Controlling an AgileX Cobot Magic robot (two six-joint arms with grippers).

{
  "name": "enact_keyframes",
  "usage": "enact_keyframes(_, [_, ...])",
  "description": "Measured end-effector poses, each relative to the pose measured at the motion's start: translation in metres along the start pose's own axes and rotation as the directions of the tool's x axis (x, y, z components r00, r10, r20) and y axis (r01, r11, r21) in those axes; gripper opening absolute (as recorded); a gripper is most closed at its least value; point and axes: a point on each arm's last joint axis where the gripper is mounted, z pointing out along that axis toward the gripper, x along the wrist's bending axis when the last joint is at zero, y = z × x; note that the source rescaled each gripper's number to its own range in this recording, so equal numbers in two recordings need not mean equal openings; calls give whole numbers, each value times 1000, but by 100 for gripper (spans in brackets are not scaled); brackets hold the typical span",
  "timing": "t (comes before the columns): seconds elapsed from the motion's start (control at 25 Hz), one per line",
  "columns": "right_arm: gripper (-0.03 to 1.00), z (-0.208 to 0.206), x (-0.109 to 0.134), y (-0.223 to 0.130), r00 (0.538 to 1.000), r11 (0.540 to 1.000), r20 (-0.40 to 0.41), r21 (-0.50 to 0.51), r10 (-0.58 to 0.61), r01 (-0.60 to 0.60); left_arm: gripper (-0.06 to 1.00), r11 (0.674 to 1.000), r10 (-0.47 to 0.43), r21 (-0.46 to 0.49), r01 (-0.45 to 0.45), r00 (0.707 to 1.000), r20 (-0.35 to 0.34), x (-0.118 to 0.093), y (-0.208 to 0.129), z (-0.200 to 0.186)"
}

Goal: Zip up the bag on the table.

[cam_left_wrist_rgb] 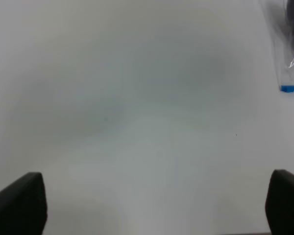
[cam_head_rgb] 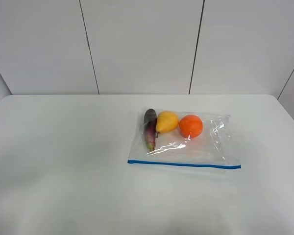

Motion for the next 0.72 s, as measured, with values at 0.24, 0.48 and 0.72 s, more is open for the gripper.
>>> enact_keyframes(0.24, [100,1,1,-28,998,998,6,24,61,-62,100,1000,0,0,0,1000,0,0,0,0])
enact_keyframes(0.48, [100,2,2,-49,996,996,6,39,85,-85,100,1000,0,0,0,1000,0,0,0,0])
enact_keyframes(0.72, [100,4,2,-51,996,995,7,46,88,-88,100,1000,0,0,0,1000,0,0,0,0])
